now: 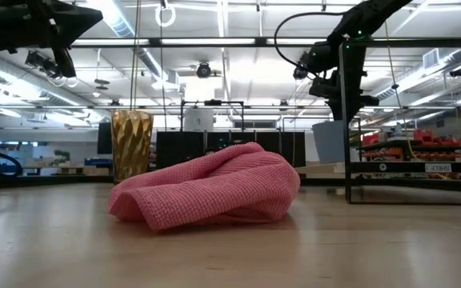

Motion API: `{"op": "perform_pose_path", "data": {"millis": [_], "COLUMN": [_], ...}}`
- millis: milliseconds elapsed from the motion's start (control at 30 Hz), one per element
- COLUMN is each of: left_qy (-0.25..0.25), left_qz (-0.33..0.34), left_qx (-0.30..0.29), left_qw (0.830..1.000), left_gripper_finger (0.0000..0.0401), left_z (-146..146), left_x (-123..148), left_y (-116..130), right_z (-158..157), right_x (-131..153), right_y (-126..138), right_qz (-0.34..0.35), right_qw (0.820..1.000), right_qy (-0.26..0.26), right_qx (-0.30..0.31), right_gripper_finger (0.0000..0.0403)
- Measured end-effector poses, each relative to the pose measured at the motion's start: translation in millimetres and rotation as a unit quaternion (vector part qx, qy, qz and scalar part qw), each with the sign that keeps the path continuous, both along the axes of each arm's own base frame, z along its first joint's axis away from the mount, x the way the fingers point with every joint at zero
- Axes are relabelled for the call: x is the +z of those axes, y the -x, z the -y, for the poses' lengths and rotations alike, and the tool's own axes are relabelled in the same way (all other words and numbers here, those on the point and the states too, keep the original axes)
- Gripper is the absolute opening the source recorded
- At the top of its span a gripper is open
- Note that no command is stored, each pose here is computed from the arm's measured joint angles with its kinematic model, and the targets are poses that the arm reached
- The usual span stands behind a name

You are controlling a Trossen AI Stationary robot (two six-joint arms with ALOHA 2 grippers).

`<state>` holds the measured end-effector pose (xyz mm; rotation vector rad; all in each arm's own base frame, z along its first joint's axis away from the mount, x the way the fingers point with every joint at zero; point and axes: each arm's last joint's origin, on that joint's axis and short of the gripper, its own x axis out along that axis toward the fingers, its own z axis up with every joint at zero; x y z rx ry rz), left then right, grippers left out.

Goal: Stack small to large cups/mugs on shelf
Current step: Put the light blue cup on the shelf, then put the purple cup on the shelf

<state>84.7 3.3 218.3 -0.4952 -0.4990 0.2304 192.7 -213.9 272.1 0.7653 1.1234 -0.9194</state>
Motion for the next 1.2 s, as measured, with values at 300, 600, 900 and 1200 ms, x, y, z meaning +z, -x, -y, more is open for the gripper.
{"op": "perform_pose_path", "data": {"millis": [300, 600, 900, 1200], "left_qy": [0.008, 0.007, 0.006, -0.022], "left_qz": [0.003, 0.003, 0.002, 0.044], "left_qx": [-0.004, -0.004, -0.003, 0.014], "left_qw": [1.0, 1.0, 1.0, 0.999], "left_gripper_finger": [0.0013, 0.0022, 0.0016, 0.0016], "left_z": [0.0, 0.0, 0.0, -0.5], "left_x": [-0.1, 0.0, 0.0, 9.0], "left_y": [0.0, 0.0, 0.0, 5.0], "right_z": [0.1, -1.6, -12.4, -49.6], "right_x": [0.1, -0.6, 16.8, 63.6], "right_y": [0.1, 3.2, 12.9, 44.7], "right_qz": [-0.001, -0.023, -0.007, 0.07], "right_qw": [1.0, 1.0, 1.0, 0.996], "right_qy": [0.001, -0.003, 0.014, 0.059], "right_qx": [-0.002, -0.014, -0.016, -0.021], "right_gripper_finger": [0.0068, 0.0085, 0.0087, 0.0087]}}
